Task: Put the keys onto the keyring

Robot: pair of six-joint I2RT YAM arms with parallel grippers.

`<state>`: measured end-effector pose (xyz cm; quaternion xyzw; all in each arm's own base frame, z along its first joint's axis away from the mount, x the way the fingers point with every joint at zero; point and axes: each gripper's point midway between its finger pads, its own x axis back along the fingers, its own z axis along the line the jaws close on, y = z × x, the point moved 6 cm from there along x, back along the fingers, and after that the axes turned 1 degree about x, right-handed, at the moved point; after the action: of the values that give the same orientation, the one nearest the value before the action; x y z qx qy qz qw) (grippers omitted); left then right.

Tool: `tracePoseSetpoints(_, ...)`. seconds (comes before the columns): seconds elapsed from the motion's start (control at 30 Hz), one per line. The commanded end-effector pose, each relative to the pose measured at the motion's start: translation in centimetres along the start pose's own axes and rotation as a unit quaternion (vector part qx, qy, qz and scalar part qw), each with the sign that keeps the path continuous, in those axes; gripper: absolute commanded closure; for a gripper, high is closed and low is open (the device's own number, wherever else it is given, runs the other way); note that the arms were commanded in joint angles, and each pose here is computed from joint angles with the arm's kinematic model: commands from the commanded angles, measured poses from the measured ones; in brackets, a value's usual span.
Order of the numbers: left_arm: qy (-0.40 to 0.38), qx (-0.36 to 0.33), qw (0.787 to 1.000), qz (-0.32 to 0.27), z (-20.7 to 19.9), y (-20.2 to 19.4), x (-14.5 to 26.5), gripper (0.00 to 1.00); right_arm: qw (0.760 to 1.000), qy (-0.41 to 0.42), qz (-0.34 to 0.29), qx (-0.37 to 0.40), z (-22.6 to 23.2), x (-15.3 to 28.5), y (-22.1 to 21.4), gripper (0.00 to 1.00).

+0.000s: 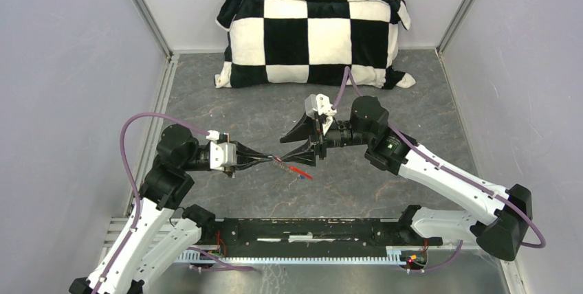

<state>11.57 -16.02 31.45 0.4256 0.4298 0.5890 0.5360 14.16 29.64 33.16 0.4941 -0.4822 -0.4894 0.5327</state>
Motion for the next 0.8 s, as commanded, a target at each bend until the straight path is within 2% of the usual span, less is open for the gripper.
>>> tracePoseSetpoints(0.0, -0.008, -0.018, 1.000, -0.016, -0.1, 0.9, 0.0, 0.98, 0.998, 0.042, -0.035, 0.027, 0.4, -0.6, 2.9, 0.44)
tracePoseSetpoints(0.43, 0.001, -0.026, 1.000, -0.017, 0.2, 1.2, 0.0, 0.98, 0.997, 0.076, -0.030, 0.010, 0.4, -1.7, 1.4, 0.61)
tracePoseSetpoints(0.53, 0.003, -0.027, 0.999, -0.018, 0.3, 1.3, 0.0, 0.98, 0.997, 0.078, -0.024, 0.008, 0.5, -1.8, 1.1, 0.62)
tracePoseSetpoints(0.67, 0.003, -0.026, 0.999, -0.019, 0.3, 1.4, 0.0, 0.98, 0.997, 0.080, -0.018, 0.009, 0.4, -2.3, 1.0, 0.71)
tracePoseSetpoints(0.77, 0.004, -0.028, 0.999, -0.020, 0.4, 1.4, 0.0, 0.98, 0.996, 0.083, -0.011, 0.013, 0.4, -2.7, 0.9, 0.73)
